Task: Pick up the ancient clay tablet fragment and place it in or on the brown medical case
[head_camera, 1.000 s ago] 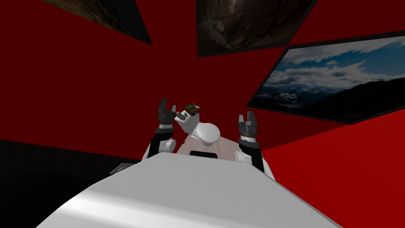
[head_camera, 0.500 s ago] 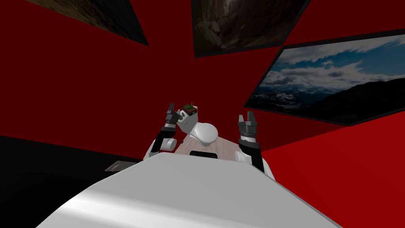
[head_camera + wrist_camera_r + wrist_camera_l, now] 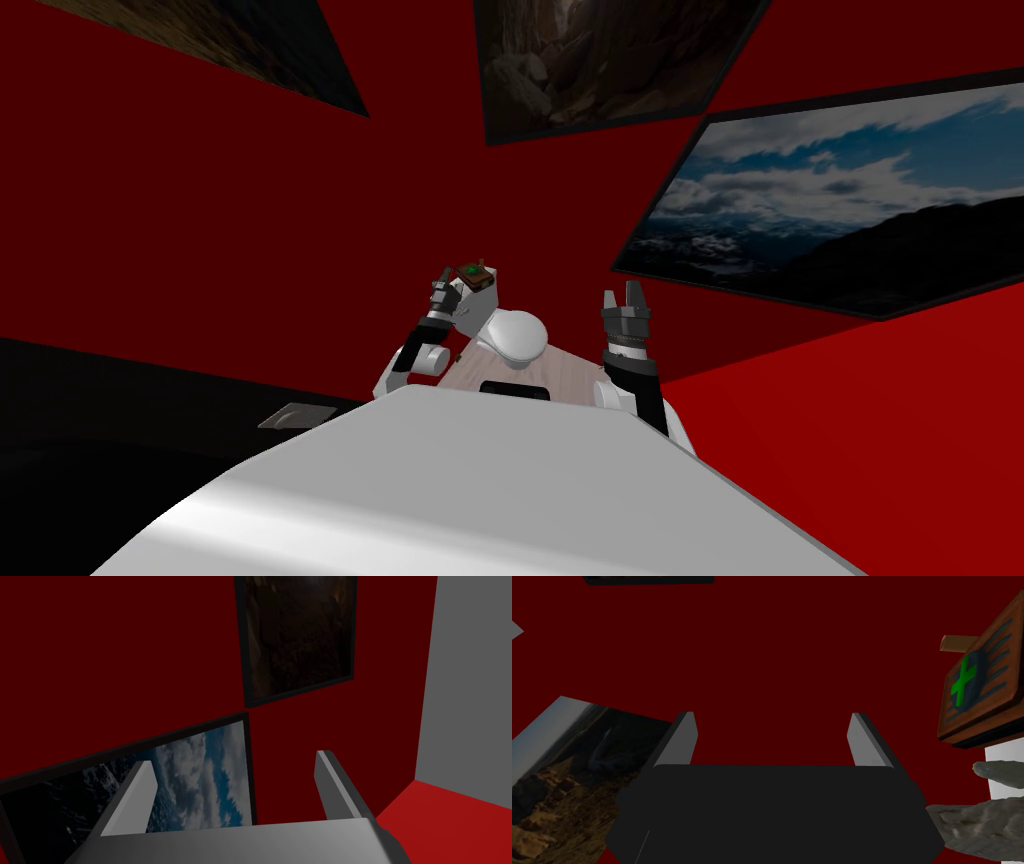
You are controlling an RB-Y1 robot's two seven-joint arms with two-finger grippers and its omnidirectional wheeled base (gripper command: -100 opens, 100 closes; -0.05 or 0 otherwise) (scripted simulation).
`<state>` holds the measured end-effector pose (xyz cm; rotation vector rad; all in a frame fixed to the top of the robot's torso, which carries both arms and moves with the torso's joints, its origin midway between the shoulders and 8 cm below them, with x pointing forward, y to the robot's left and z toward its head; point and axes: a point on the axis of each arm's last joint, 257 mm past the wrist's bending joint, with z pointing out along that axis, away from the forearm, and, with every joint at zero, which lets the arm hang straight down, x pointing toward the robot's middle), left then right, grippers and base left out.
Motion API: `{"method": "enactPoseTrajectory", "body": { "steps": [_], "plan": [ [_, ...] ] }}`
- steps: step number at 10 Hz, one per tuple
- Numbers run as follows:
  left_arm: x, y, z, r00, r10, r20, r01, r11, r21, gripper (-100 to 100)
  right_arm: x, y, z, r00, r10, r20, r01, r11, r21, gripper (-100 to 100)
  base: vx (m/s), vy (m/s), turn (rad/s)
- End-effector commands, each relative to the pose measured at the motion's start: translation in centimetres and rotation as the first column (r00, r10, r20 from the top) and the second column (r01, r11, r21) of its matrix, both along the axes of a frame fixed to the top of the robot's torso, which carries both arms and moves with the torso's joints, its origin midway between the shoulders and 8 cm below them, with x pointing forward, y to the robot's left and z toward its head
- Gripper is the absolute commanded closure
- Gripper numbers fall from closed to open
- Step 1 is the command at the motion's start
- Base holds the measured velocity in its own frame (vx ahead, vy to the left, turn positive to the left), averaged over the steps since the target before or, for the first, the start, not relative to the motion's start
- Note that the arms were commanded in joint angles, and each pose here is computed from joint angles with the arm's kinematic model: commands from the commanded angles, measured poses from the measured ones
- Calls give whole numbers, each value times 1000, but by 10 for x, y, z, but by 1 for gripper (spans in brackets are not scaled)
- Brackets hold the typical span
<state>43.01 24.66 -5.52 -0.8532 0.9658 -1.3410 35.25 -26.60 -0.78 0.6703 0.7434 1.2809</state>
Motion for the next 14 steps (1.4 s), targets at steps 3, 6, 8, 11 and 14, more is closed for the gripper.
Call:
{"method": "enactPoseTrajectory", "body": {
  "steps": [3, 6, 8, 11, 14],
  "plan": [
    [26, -4, -43, 991, -23, -134, 20, 1000, -18, -100, 0, 0, 0, 1000, 0, 0, 0, 1000, 0, 0, 5, -87, 18],
    [38, -6, -71, 975, -34, -221, 29, 999, -26, -100, 0, 0, 0, 1000, 0, 0, 0, 1000, 0, 0, -12, -90, 15],
    [48, -9, -92, 959, -47, -281, 39, 999, -34, -100, 0, 0, 0, 1000, 0, 0, 0, 1000, 0, 0, -2, -46, 6],
    [58, -12, -121, 929, -60, -366, 49, 998, -39, -100, 0, 0, 0, 1000, 0, 0, 0, 1000, 0, 0, -3, -86, 10],
    [67, -16, -147, 893, -73, -444, 60, 997, -44, -100, 0, 0, 0, 1000, 0, 0, 0, 1000, 0, 0, -3, -51, 3]
  ]
}}
